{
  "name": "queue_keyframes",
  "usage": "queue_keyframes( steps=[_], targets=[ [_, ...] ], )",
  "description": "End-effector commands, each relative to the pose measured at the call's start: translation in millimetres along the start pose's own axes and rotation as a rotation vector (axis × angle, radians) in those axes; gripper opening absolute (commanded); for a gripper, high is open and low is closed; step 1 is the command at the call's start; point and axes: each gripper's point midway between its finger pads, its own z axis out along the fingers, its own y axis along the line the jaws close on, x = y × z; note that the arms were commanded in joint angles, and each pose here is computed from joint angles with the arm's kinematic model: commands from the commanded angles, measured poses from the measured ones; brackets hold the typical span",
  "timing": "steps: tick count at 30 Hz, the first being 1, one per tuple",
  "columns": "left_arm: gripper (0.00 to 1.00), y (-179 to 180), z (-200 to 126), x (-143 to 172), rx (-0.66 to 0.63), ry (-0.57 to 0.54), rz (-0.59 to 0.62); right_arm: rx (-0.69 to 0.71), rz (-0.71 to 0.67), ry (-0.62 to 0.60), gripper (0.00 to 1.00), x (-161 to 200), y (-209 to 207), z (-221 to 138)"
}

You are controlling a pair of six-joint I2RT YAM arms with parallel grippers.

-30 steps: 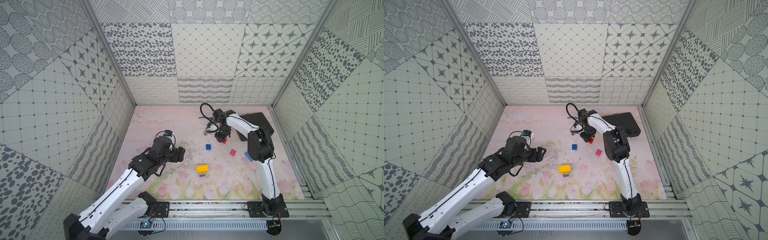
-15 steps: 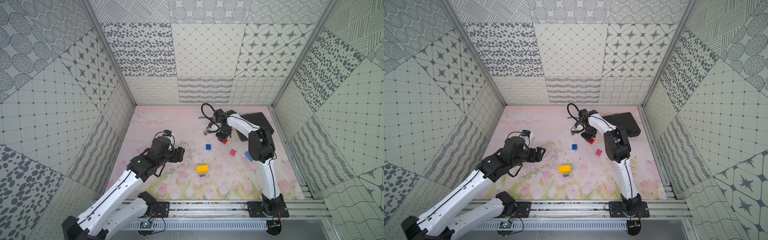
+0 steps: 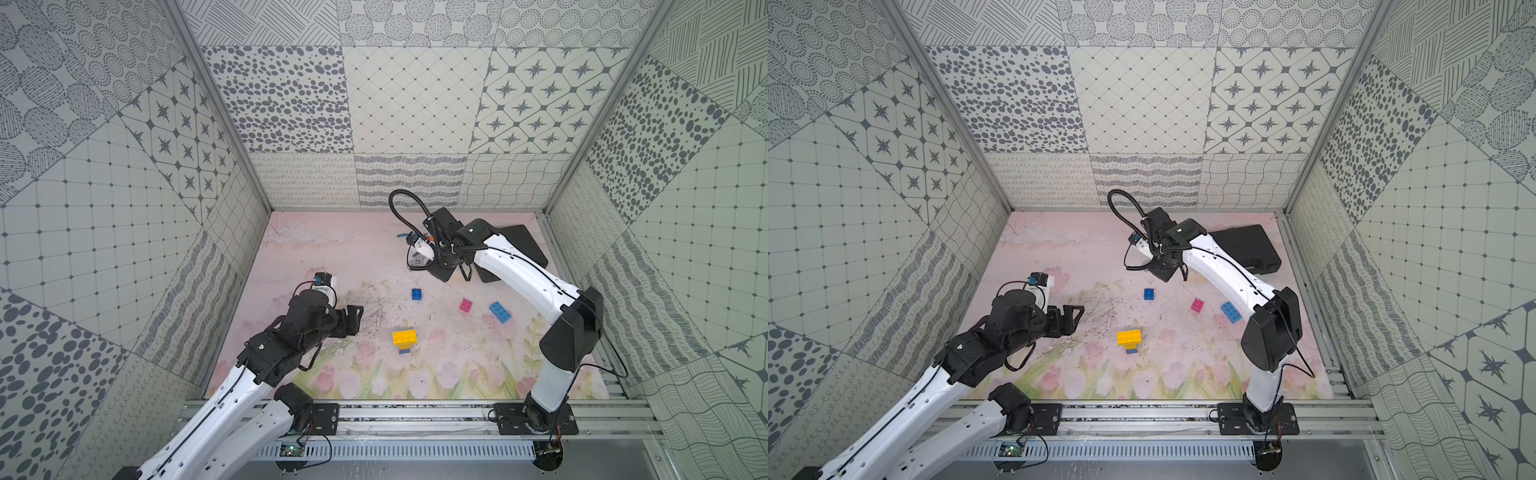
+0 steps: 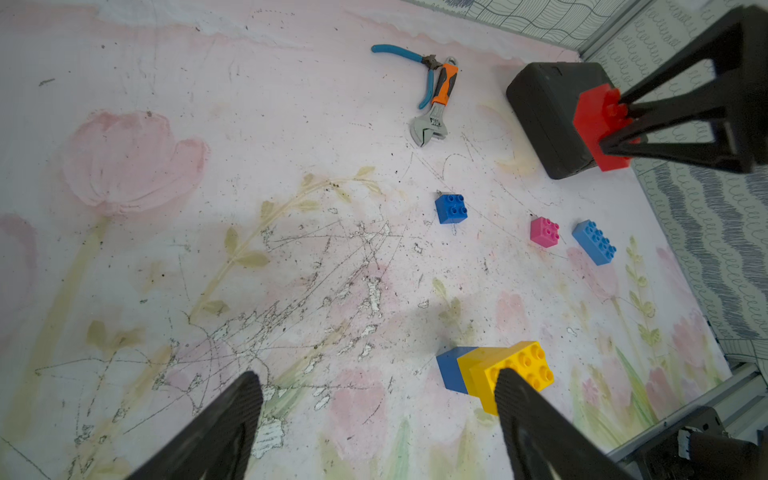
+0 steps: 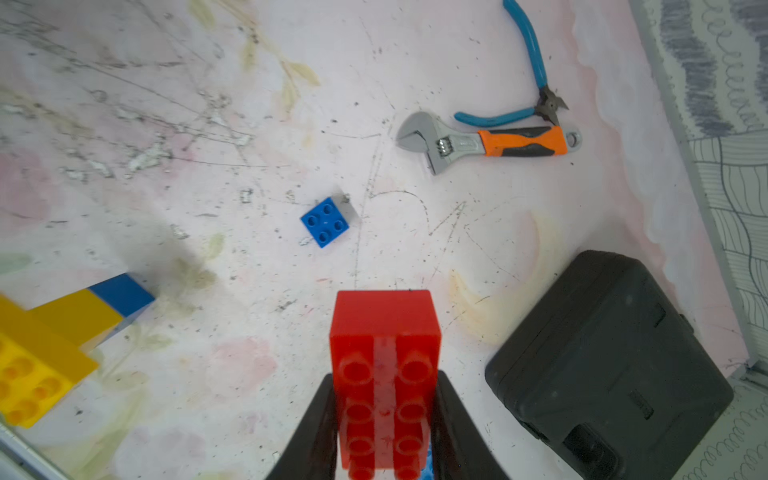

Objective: Assemble a spoon with lego
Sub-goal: Assemble the lego brick with the lego brick.

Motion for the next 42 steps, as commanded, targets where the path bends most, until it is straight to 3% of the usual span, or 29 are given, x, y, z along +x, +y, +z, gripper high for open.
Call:
queue_keyframes(
  steps=[1,9,23,42],
  targets=[
    [0.91,6,0,15,0.017,0.021,-0.103,-0.052,-0.038,0.009,0.15,5,37,-12],
    [0.92,13,2,37,0.015,0.059,-0.171,-0.092,-0.181,0.027,0.12,7,90,-26],
    [0.9,56,-2,77,-0.14,0.059,-0.374,-0.229,-0.321,0.072,0.13,11,155,-24],
    [0.9,70,-11,80,-0.17,-0.002,-0.401,-0.302,-0.485,0.108,0.13,1,192,2]
  ],
)
